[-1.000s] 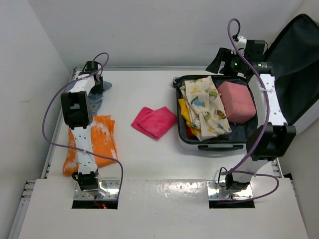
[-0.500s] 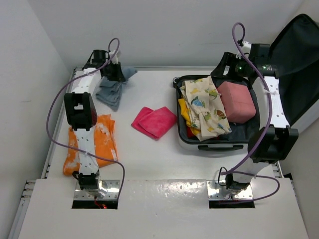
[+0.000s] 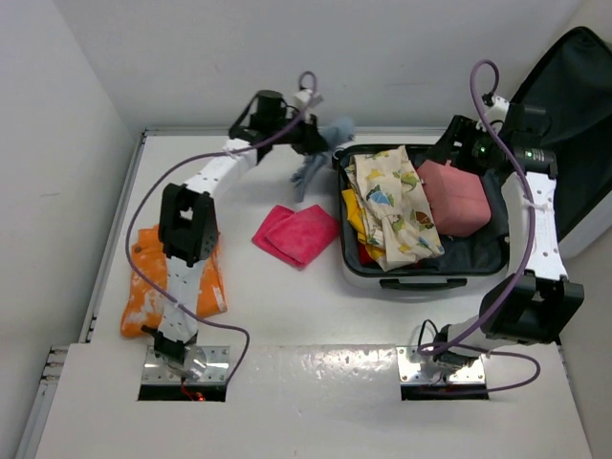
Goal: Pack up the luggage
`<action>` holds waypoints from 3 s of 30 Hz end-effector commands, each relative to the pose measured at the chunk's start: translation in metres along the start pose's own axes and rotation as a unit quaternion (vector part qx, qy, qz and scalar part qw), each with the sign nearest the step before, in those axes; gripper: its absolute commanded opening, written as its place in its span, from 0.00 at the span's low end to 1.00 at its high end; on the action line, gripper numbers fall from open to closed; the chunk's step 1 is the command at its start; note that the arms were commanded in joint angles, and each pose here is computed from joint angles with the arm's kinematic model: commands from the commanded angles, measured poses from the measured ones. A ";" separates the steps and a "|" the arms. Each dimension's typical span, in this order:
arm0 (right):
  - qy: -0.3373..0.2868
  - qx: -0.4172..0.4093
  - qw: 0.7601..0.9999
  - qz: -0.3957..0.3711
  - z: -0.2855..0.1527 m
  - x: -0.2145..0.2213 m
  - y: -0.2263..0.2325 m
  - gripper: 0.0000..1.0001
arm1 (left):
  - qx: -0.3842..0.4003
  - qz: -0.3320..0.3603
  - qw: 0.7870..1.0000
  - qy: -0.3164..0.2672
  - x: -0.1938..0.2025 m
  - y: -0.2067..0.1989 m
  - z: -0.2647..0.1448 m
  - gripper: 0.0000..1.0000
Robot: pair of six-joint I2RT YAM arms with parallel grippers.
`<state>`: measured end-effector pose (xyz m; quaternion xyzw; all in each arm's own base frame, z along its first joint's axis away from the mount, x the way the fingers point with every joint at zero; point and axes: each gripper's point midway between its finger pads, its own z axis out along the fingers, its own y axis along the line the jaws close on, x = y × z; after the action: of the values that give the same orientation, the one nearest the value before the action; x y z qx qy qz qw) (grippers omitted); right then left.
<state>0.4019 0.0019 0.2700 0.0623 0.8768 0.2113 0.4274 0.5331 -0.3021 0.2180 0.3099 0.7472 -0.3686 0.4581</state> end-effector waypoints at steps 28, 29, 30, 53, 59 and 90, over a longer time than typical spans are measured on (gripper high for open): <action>-0.039 -0.006 0.999 0.011 -0.040 0.012 -0.024 0.80 | 0.302 0.056 0.951 -0.033 0.026 -0.312 0.108 0.00; -0.038 -0.008 0.999 0.012 -0.039 0.012 -0.024 0.80 | 0.303 0.049 0.951 -0.018 0.038 -0.315 0.109 0.00; -0.035 -0.013 0.999 0.014 -0.037 0.014 -0.023 0.80 | 0.302 0.045 0.952 -0.011 0.045 -0.314 0.110 0.25; 0.252 0.051 0.939 -0.230 0.043 0.214 -0.029 0.62 | -0.328 0.024 0.940 0.089 -0.027 -0.006 -0.175 1.00; 0.175 -0.007 0.958 -0.228 0.039 0.157 0.023 0.90 | -0.324 -0.131 0.899 0.263 0.111 0.008 -0.250 1.00; 0.034 -0.244 0.965 -0.091 0.048 0.112 0.166 0.99 | -0.448 -0.327 0.724 0.410 0.276 0.052 -0.243 0.37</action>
<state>0.3399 0.1708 0.1983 -0.1386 0.8633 0.3219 0.3631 0.3153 -0.0182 0.0172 -0.0317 0.9924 0.1166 -0.0221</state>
